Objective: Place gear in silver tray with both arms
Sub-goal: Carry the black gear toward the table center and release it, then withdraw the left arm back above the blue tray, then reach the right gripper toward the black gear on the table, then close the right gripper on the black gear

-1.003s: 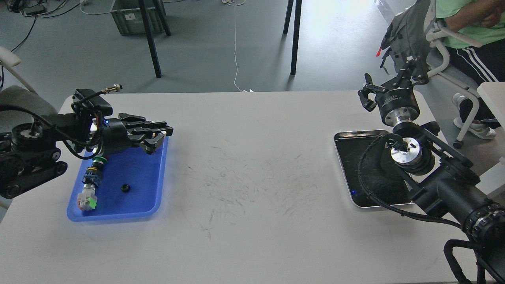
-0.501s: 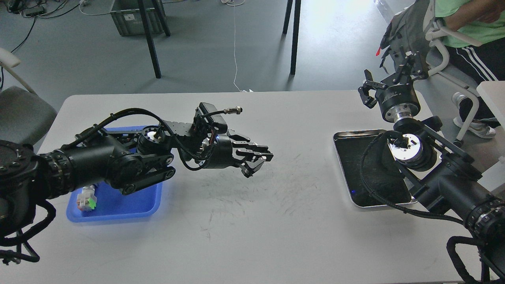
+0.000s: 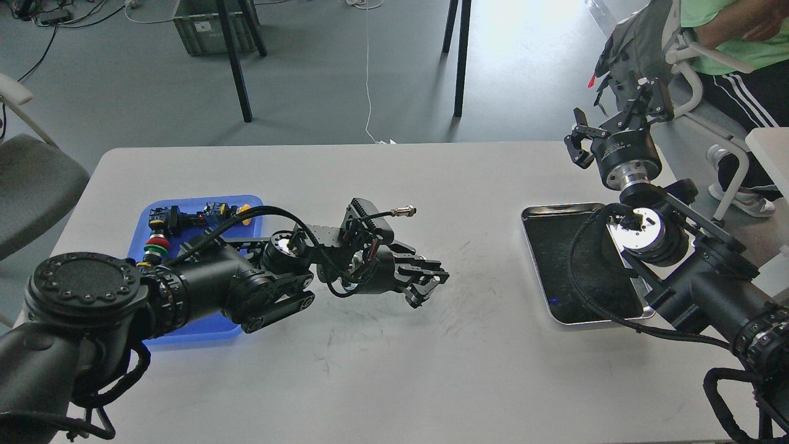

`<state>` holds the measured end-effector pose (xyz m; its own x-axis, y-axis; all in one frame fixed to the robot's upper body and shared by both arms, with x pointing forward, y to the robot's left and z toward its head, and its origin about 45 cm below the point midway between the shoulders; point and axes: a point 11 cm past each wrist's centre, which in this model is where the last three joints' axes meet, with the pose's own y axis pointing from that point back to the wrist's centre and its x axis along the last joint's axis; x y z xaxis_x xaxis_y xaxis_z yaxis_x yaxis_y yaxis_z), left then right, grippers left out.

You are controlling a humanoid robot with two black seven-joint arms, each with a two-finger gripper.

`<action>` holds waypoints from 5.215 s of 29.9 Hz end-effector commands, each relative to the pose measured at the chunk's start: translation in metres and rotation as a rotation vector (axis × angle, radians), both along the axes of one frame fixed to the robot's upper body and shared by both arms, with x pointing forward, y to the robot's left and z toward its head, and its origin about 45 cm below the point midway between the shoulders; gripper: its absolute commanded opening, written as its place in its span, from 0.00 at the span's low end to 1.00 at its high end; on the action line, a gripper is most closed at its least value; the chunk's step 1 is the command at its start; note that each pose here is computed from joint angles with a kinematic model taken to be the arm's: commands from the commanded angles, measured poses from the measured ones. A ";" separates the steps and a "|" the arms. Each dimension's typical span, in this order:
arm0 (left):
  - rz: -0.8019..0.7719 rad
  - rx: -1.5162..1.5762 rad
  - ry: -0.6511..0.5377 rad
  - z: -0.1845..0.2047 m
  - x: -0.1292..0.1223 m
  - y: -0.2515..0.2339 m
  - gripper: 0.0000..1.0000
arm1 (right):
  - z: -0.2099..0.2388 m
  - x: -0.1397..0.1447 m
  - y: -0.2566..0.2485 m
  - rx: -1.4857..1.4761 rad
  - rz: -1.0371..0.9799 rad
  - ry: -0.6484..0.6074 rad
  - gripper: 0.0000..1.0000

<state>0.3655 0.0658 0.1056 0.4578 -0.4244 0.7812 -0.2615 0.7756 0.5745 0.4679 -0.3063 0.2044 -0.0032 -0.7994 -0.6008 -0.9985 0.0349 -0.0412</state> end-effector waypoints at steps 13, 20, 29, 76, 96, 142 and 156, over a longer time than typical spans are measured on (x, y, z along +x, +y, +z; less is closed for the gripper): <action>0.031 -0.023 0.052 0.002 -0.001 -0.003 0.35 | 0.000 0.000 -0.001 -0.001 -0.001 -0.001 0.99; 0.084 -0.091 0.070 0.023 0.013 -0.011 0.44 | -0.002 -0.001 0.004 -0.028 0.020 0.004 0.99; 0.329 -0.183 0.007 0.092 0.082 0.063 0.51 | 0.007 0.000 0.023 -0.257 0.185 -0.007 0.99; 1.262 -0.860 0.341 0.112 0.114 0.322 0.98 | 0.010 -0.042 0.127 -1.952 1.306 -0.329 0.95; 1.267 -1.093 0.395 0.138 0.120 0.333 0.99 | -0.001 -0.056 0.156 -2.254 1.578 -0.494 0.95; 1.310 -1.258 0.428 0.131 0.112 0.347 0.99 | -0.033 -0.071 0.188 -2.223 1.569 -0.626 0.94; 1.323 -1.260 0.414 0.132 0.110 0.355 0.99 | -0.050 -0.081 0.174 -2.266 1.633 -0.654 0.93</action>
<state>0.4761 0.4188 0.2371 0.1867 0.9791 0.0809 -0.9805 0.1805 0.0773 0.3870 -0.1279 0.1565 0.4236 0.6894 0.5876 -0.2204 -0.5507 0.8051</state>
